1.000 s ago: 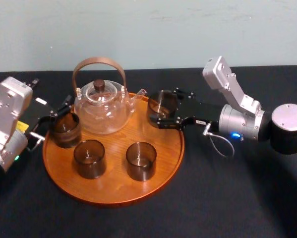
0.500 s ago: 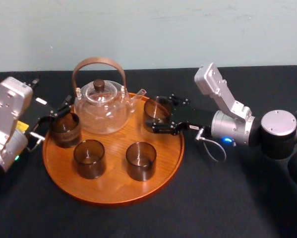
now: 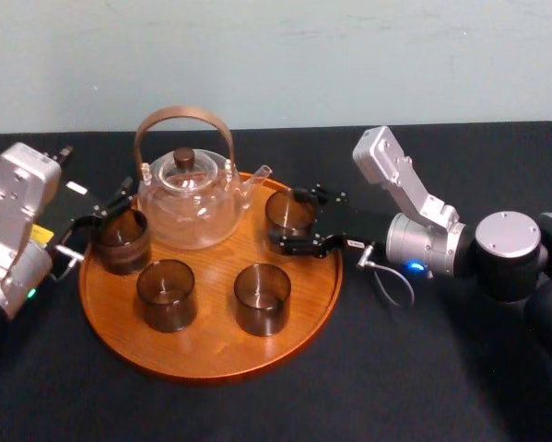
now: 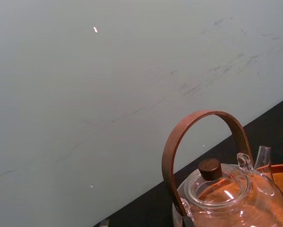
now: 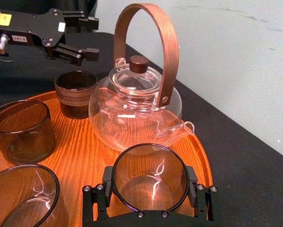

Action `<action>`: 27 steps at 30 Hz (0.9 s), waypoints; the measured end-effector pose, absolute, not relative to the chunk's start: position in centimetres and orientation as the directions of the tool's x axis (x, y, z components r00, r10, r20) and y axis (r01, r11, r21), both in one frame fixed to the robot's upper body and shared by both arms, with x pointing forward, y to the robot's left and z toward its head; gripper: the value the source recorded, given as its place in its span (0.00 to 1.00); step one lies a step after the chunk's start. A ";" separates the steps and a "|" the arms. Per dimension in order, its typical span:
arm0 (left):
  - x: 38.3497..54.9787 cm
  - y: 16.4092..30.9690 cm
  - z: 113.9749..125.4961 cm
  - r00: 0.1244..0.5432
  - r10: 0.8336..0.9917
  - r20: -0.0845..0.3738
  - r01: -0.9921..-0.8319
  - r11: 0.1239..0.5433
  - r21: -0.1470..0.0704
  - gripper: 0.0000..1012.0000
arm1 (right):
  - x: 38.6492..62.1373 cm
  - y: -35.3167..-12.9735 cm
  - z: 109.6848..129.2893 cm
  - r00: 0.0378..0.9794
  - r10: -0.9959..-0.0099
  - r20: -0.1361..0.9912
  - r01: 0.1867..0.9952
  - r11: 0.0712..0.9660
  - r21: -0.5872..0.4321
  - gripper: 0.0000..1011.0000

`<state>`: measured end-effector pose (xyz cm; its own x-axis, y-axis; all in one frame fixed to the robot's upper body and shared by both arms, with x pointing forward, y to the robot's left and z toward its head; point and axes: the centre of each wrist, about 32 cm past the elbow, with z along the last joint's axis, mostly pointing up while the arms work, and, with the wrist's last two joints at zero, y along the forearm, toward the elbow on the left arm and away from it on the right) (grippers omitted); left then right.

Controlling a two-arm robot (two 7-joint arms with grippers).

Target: Pick up the glass from the table and place it on the tray.

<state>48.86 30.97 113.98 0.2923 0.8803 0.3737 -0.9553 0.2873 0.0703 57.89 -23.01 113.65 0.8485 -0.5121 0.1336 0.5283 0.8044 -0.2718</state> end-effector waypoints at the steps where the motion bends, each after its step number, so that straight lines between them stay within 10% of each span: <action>1: 48.9 31.0 114.0 0.292 0.880 0.374 -0.955 0.287 0.070 0.99 | 57.9 -23.0 113.6 0.848 -0.513 0.133 0.529 0.804 -0.273 0.91; 27: 48.9 31.0 114.0 0.292 0.880 0.374 -0.955 0.287 0.070 0.99 | 57.9 -22.6 112.5 0.846 -0.519 0.126 0.531 0.792 -0.303 0.91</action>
<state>48.86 30.96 113.98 0.2923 0.8803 0.3737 -0.9552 0.2874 0.0703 57.90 -22.59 112.53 0.8457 -0.5187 0.1258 0.5306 0.7917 -0.3026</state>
